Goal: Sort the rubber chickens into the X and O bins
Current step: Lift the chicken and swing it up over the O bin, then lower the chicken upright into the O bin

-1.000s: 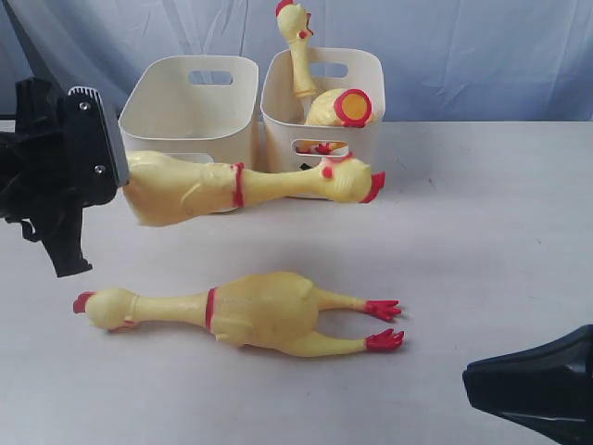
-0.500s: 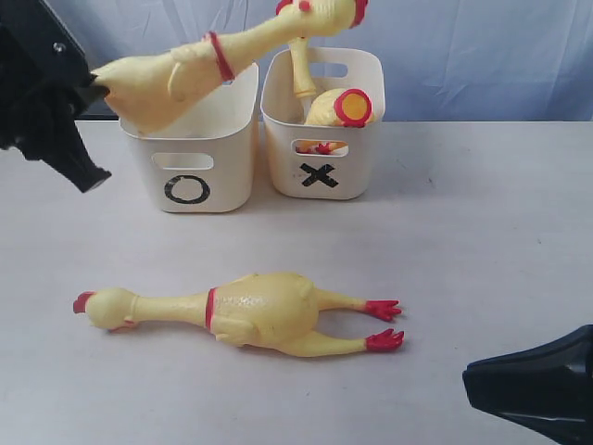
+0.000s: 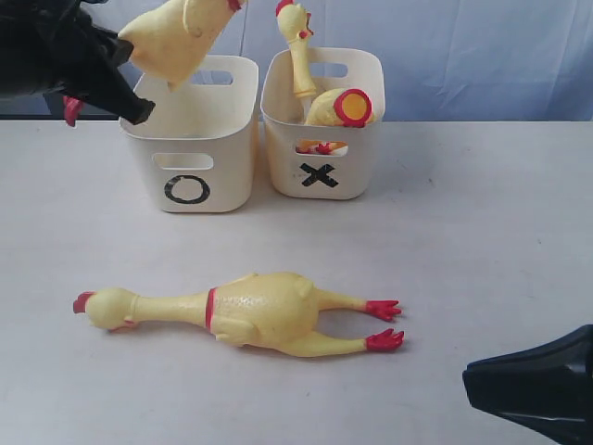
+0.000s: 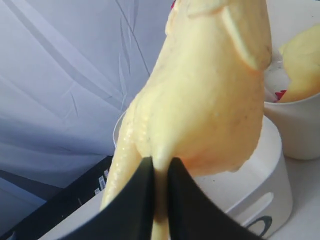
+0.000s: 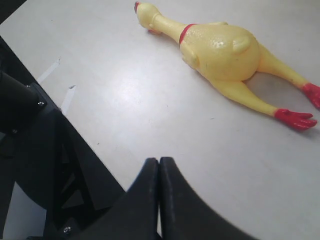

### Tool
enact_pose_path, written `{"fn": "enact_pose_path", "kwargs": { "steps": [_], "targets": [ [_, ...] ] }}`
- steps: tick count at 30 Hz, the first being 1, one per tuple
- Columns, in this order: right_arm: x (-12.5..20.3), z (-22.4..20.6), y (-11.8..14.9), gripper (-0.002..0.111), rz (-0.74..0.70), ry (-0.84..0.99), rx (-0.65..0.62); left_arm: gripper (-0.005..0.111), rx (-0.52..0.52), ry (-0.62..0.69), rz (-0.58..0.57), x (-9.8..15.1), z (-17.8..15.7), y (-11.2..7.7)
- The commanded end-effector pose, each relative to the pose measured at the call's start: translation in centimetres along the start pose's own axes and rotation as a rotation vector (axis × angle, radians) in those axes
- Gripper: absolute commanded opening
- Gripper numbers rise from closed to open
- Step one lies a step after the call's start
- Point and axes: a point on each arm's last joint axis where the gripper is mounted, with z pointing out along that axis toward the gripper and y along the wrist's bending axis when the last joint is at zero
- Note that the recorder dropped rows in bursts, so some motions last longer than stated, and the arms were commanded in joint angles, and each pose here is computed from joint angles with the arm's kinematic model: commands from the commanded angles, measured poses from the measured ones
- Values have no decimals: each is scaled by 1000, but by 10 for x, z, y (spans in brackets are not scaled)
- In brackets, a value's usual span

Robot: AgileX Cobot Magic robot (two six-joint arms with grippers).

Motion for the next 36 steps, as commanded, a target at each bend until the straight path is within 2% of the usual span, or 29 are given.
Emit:
{"fn": "enact_pose_path", "kwargs": {
  "steps": [1,8,18,32,36],
  "targets": [
    [0,0,0,-1,-3,-10,2,0,-15,-3,-84,-9,23,3],
    [0,0,0,-1,-3,-14,4,0,10,2,-163,-15,62,2],
    [0,0,0,-1,-8,-14,4,0,7,-3,-307,-21,99,4],
    [0,0,0,-1,-8,-15,5,0,-28,35,-357,-8,141,0],
    [0,0,0,-1,-8,-15,5,0,-38,69,-353,4,154,-5]
  ]
}}
